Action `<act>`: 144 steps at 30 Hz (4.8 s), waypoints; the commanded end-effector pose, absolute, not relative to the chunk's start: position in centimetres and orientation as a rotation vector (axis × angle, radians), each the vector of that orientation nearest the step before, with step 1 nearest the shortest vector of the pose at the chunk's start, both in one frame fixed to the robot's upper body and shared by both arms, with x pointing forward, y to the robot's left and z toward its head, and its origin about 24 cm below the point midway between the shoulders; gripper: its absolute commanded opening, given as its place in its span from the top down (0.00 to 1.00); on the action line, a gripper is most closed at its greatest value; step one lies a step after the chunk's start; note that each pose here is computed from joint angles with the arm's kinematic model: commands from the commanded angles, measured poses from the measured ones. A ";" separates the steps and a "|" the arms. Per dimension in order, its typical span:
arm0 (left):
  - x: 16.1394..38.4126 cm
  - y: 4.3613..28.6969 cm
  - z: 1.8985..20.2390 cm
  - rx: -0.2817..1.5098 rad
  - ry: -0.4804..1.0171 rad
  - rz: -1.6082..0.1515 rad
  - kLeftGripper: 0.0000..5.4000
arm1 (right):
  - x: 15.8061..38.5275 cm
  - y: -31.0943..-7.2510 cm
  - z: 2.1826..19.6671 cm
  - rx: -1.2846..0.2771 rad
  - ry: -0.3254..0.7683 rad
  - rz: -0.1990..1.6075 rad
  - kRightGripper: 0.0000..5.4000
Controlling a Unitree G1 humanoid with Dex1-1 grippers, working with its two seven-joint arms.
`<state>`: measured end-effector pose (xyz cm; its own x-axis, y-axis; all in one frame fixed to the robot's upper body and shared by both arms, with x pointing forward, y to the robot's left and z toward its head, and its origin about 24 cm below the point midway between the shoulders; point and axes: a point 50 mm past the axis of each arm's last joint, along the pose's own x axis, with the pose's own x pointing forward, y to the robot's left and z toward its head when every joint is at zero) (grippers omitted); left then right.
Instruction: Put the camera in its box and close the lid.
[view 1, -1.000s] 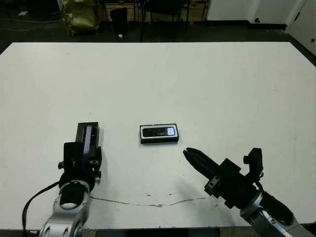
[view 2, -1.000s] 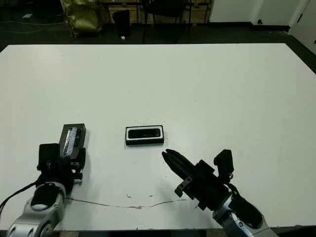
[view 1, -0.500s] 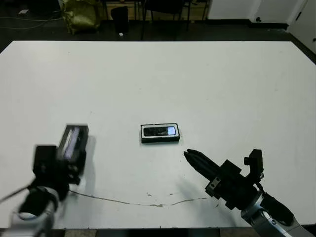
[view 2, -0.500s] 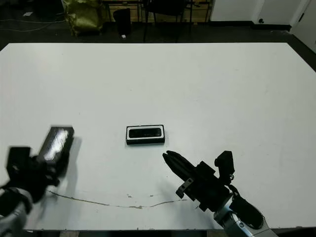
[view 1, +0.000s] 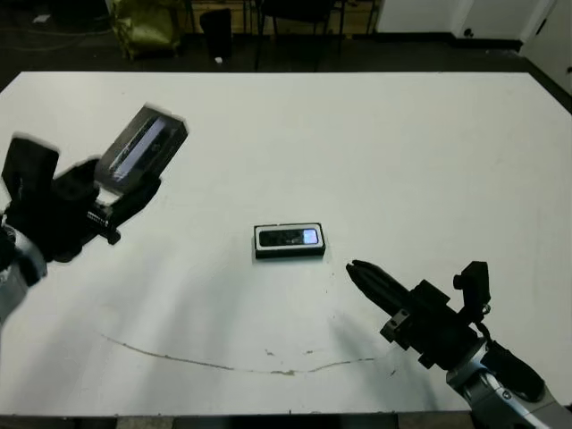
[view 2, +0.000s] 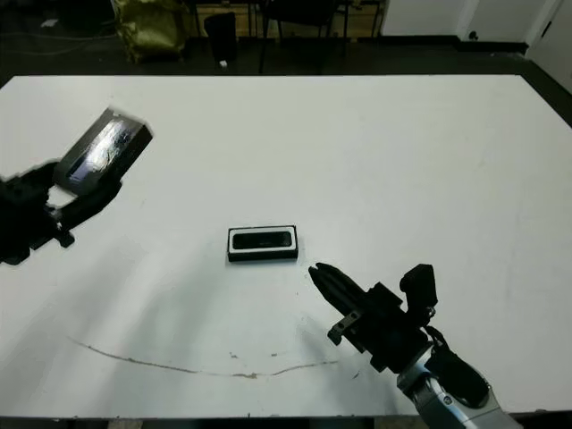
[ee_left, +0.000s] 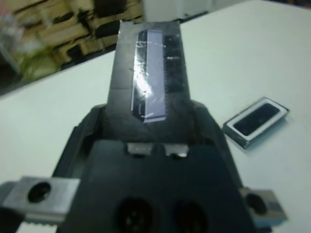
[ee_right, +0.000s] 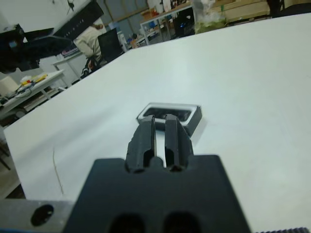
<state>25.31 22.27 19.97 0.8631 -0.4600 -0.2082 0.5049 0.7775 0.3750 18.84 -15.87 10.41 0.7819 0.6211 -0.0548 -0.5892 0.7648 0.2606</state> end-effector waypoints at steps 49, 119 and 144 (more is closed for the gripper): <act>32.7 11.7 15.9 0.784 0.309 -1.281 0.55 | 26.7 -20.3 13.4 0.153 0.246 0.575 1.00; 35.0 13.5 11.7 0.741 0.560 -1.218 0.55 | 24.9 -19.6 13.0 0.197 0.285 0.546 1.00; 35.3 13.9 10.5 0.736 0.643 -1.209 0.56 | 22.4 -18.6 14.5 0.146 0.201 0.639 1.00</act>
<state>34.80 11.80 11.10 0.1543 -0.6718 -0.7245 0.9874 0.0783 0.1378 22.68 -18.45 14.64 0.7842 0.6075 -0.1265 -0.5789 0.7896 0.2034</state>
